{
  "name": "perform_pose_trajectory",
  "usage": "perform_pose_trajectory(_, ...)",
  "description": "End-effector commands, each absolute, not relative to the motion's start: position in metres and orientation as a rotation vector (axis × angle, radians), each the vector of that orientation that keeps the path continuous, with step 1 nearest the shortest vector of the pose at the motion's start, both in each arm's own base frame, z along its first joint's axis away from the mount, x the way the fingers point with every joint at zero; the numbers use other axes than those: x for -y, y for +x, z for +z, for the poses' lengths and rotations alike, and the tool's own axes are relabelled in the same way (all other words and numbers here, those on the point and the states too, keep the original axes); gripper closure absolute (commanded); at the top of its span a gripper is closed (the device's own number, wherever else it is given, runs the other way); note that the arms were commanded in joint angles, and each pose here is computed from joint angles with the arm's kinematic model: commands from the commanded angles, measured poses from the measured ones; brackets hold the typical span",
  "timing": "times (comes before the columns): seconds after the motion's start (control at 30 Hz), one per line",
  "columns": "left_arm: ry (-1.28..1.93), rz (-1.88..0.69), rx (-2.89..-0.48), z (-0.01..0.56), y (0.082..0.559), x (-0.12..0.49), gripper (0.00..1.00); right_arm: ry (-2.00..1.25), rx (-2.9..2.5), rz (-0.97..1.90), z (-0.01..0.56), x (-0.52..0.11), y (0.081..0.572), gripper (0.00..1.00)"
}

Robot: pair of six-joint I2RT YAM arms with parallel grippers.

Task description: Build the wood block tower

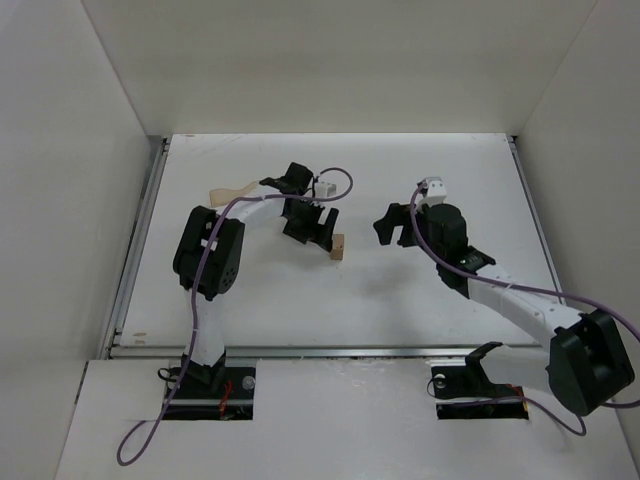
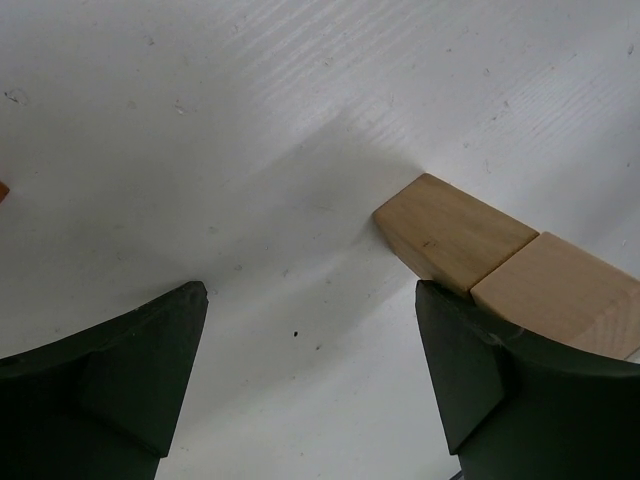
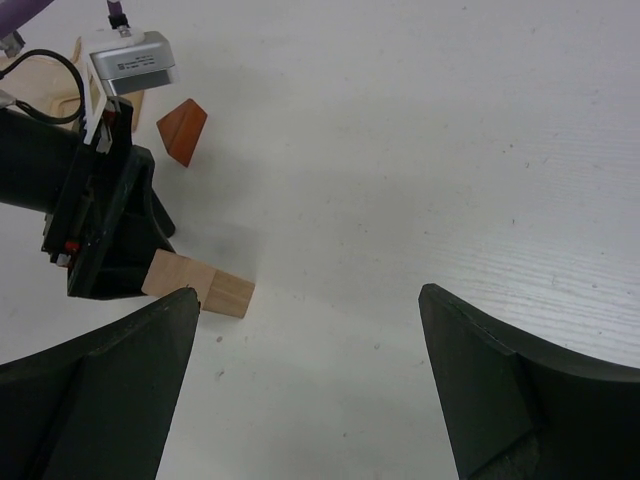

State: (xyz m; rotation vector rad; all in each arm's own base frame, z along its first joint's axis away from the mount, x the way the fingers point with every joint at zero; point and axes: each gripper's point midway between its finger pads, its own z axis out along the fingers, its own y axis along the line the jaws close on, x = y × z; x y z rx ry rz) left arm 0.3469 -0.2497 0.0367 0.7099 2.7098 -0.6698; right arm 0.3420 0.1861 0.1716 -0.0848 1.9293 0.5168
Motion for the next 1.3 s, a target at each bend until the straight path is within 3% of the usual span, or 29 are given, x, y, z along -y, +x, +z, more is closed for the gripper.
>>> perform_pose_trajectory(0.0, 0.69, -0.635, -2.865, 0.019, 0.32, 0.238, 0.17, -0.092, -1.884, 0.494, 0.187, -0.182, 0.341, 0.03)
perform_pose_trajectory(0.3, 0.675, -0.665, -2.909, 0.01, 0.307, 0.231, 0.18, -0.084, -1.867, 0.473, 0.191, -0.175, 0.336, 0.03)
perform_pose_trajectory(0.77, 0.663, -0.696, -2.846, 0.031, 0.323, 0.232, 0.18, -0.197, -2.178, 0.48, 0.123, -0.213, 0.358, 0.09)
perform_pose_trajectory(1.27, 0.687, -0.669, -2.809, 0.04, 0.327, 0.23, 0.18, -0.211, -2.248, 0.418, 0.104, -0.241, 0.352, 0.1)
